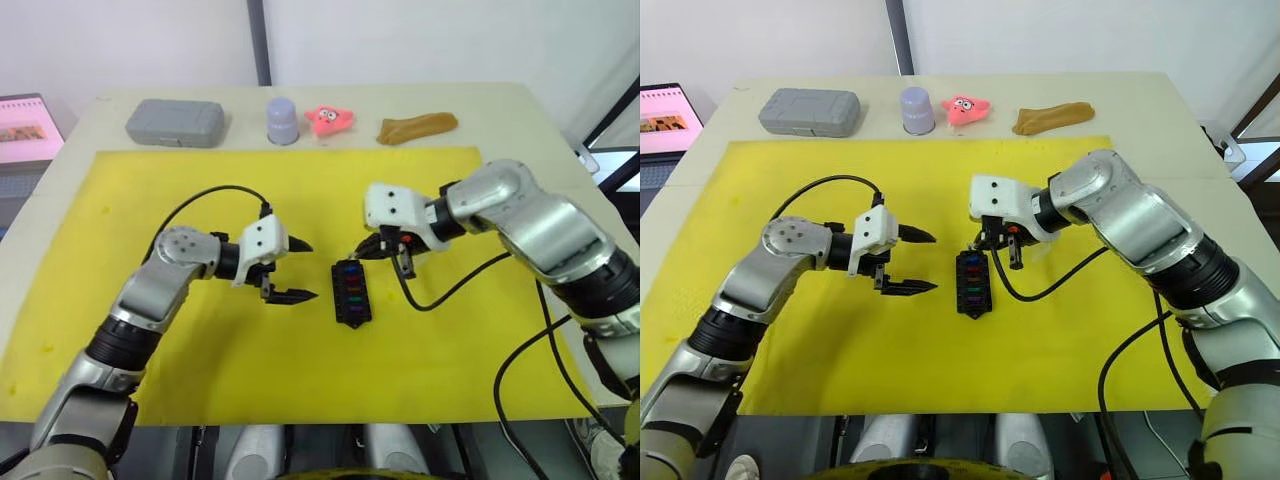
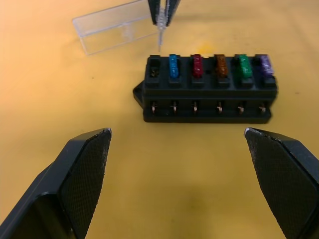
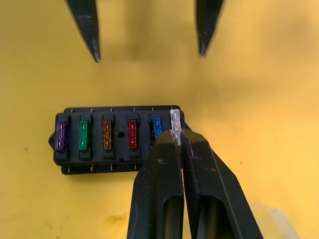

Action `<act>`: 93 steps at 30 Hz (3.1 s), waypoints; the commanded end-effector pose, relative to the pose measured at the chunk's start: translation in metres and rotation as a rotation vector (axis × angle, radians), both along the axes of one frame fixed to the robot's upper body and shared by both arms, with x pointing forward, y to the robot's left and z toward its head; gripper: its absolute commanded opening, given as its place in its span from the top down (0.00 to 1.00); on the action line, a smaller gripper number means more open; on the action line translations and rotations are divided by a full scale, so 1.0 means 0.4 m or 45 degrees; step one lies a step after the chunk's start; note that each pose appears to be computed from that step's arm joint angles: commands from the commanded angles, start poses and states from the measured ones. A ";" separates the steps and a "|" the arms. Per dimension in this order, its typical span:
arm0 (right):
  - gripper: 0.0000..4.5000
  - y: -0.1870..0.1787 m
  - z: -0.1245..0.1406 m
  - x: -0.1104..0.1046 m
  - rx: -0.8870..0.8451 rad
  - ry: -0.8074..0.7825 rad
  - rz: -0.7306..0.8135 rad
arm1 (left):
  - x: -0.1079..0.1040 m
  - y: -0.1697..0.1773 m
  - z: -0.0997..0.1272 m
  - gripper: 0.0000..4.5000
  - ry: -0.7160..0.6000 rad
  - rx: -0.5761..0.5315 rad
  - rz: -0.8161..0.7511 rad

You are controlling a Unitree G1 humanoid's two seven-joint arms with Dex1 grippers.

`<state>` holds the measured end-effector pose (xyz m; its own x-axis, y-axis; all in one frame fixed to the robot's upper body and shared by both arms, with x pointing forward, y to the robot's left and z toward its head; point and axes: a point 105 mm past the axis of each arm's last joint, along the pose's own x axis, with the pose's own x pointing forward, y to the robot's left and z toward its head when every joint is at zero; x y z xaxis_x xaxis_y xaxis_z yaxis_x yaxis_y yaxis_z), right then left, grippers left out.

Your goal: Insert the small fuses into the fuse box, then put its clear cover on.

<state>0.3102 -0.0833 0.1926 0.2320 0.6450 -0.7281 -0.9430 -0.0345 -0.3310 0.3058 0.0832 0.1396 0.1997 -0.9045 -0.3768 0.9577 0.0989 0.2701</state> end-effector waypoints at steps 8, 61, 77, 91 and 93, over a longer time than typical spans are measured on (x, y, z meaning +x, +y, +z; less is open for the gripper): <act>1.00 0.023 0.025 0.020 -0.037 -0.041 0.033 | -0.001 -0.020 0.009 0.01 -0.062 -0.014 -0.021; 1.00 0.012 -0.051 0.033 -0.060 0.035 -0.034 | -0.010 -0.028 0.013 0.01 -0.080 -0.013 -0.055; 1.00 0.022 -0.018 0.023 -0.033 0.104 -0.020 | -0.015 -0.033 0.012 0.01 -0.084 -0.012 -0.069; 1.00 0.030 -0.019 0.036 -0.064 0.106 -0.011 | -0.016 -0.033 0.009 0.01 -0.086 -0.021 -0.060; 1.00 0.029 -0.021 0.038 -0.067 0.100 -0.010 | -0.017 -0.033 0.009 0.01 -0.086 -0.022 -0.059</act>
<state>0.3239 -0.0745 0.1754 0.1544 0.6015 -0.7838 -0.9772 -0.0243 -0.2111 0.3031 0.0751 0.1357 0.1912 -0.9122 -0.3624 0.9520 0.0824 0.2947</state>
